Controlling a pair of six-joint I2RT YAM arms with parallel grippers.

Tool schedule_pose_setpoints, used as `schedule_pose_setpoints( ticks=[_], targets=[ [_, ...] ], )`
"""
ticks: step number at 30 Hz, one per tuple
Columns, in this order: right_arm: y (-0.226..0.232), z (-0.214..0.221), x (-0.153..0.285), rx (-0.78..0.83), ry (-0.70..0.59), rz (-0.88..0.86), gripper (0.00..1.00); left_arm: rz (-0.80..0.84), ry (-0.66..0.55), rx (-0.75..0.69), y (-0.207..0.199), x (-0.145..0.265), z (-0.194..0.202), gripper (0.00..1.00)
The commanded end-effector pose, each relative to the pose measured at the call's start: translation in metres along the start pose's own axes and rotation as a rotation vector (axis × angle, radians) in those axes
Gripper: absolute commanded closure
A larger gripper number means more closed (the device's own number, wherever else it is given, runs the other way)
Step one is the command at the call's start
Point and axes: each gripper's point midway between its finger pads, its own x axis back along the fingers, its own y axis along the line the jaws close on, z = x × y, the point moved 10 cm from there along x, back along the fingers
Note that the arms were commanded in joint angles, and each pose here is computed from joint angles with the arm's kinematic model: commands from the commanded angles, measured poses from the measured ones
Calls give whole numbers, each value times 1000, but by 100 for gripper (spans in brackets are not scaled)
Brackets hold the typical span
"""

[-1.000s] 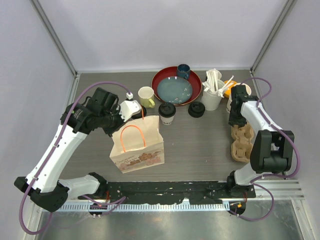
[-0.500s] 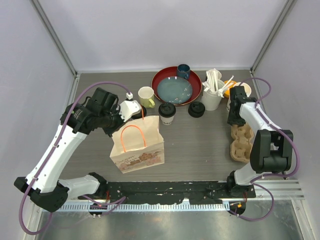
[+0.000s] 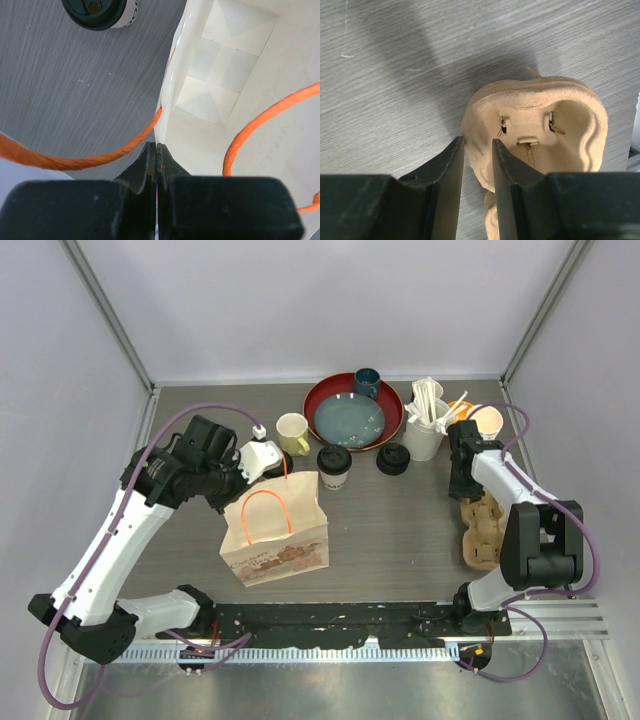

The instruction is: Pack the takeout coffee

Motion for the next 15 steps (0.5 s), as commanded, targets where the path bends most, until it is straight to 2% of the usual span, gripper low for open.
schedule_pose_setpoints(
  ticks=[1, 6, 9, 15],
  targets=[
    [-7, 6, 16, -26, -27, 20, 65, 20, 35, -17, -5, 11, 9, 100],
    [-4, 10, 16, -15, -1, -1, 58, 22, 29, -19, -5, 13, 8, 100],
    [-6, 9, 16, -18, 5, 23, 57, 24, 30, -20, -5, 13, 9, 100],
    [-4, 9, 8, -7, 32, 51, 71, 23, 31, -22, -6, 14, 9, 100]
  ],
)
